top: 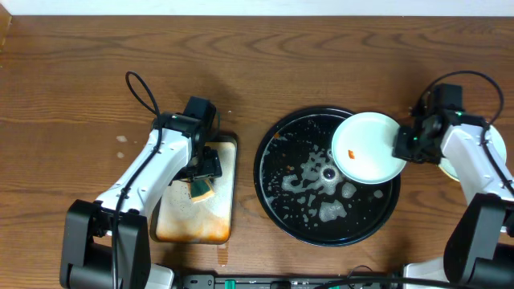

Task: Clean dirty plates on tray and stack at the side
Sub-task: 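Release the plate and move the right gripper back to the black tray, then grasp the rim of the white plate with orange stain, right gripper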

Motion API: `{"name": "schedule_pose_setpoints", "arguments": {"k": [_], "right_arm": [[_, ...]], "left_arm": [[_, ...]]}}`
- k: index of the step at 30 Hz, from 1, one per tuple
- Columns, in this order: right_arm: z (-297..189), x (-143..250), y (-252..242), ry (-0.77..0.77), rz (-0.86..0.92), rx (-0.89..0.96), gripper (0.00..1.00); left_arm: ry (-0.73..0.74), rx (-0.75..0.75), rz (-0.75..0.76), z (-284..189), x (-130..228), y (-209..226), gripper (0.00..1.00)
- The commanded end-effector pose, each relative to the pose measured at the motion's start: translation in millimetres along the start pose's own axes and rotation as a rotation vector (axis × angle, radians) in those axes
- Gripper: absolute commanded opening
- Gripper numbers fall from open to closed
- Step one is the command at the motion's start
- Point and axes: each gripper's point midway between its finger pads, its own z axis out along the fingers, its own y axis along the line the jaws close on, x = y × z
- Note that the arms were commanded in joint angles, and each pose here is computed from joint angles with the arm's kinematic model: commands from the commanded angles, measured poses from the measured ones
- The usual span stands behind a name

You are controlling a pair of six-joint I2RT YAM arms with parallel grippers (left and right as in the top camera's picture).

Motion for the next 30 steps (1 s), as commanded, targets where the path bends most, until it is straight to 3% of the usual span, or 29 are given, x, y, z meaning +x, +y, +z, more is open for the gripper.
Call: {"name": "schedule_pose_setpoints", "arguments": {"k": [1,6,11,13,18,30], "right_arm": [[-4.3,11.6,40.2,0.024,-0.095,-0.088,0.01],[-2.5,19.9,41.7,0.034,-0.169,0.048,0.04],[-14.3,-18.2,-7.3,-0.124,-0.075,0.311,0.32],[-16.6,-36.0,-11.6,-0.187,-0.085,0.305,0.36],[-15.8,-61.2,7.0,-0.264,-0.249,0.147,0.38],[4.6,-56.9,-12.1,-0.209,-0.238,0.141,0.34]], "left_arm": [[-0.003,-0.008,0.002,-0.3,0.7,3.0,0.92],[-0.003,-0.008,0.002,-0.3,0.7,3.0,0.92],[-0.003,-0.008,0.002,-0.3,0.7,2.9,0.92],[-0.003,-0.008,0.002,-0.3,0.7,2.9,0.92],[-0.003,-0.008,0.002,-0.3,0.7,3.0,0.92],[-0.003,-0.008,0.002,-0.3,0.7,2.9,0.92]]}}
